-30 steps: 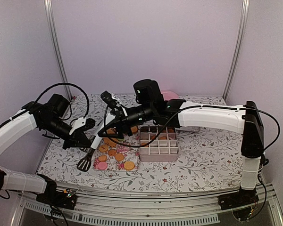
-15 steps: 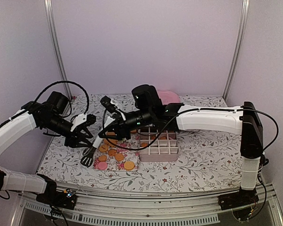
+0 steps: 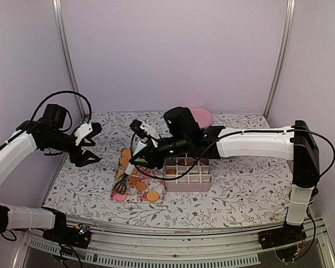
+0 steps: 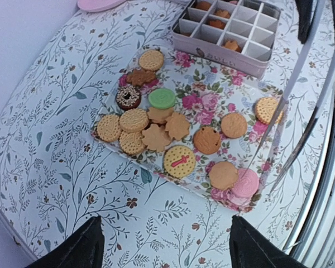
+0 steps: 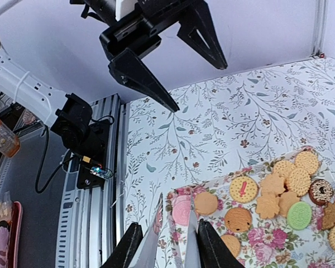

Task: Pack the cookies
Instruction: Pick up the fake cookies from the plate.

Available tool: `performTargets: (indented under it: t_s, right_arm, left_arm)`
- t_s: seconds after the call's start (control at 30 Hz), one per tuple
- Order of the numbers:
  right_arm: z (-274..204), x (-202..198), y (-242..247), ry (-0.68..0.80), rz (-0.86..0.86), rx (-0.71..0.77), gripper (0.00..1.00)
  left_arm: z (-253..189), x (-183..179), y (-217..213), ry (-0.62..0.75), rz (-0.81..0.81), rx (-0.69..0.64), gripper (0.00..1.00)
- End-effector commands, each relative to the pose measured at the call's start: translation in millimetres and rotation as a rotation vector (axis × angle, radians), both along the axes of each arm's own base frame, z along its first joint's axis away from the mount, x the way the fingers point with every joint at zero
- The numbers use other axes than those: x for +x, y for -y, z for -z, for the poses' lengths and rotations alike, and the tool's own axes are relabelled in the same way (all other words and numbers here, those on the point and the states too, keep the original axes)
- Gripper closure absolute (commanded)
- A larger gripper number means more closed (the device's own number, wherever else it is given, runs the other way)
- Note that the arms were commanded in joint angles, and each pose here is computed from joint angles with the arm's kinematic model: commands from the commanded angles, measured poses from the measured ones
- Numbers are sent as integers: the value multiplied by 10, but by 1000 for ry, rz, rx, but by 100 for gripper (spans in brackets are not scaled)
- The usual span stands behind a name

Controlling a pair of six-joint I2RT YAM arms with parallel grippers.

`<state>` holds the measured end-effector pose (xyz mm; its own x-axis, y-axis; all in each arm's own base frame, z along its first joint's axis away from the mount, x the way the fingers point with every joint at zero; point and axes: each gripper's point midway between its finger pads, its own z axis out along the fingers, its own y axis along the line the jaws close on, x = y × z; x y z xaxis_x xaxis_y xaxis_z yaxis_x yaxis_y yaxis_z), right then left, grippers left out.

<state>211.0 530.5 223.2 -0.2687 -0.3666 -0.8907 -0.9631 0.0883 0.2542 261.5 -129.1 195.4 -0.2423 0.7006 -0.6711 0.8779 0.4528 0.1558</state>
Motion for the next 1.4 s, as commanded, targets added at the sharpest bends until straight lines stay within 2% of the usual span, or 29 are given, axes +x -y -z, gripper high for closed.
performTargets:
  t_s: [0.0,0.43,0.8,1.37]
  right_arm:
    - [-302,205,66,92,99,56,68]
    - [-189,278,-225,153,35,61,66]
    - [105,347,-386,210,71,-4,63]
    - [355,158,-347,163,42,-60,58]
  left_arm:
    - [-171,145,-175,53,-79,-34,22]
    - [-56,158,-484,16,-178,-108,21]
    - [-4,141,-486,-4,-190,-141,20]
    - [-32,145,-478,5,-186,-154,20]
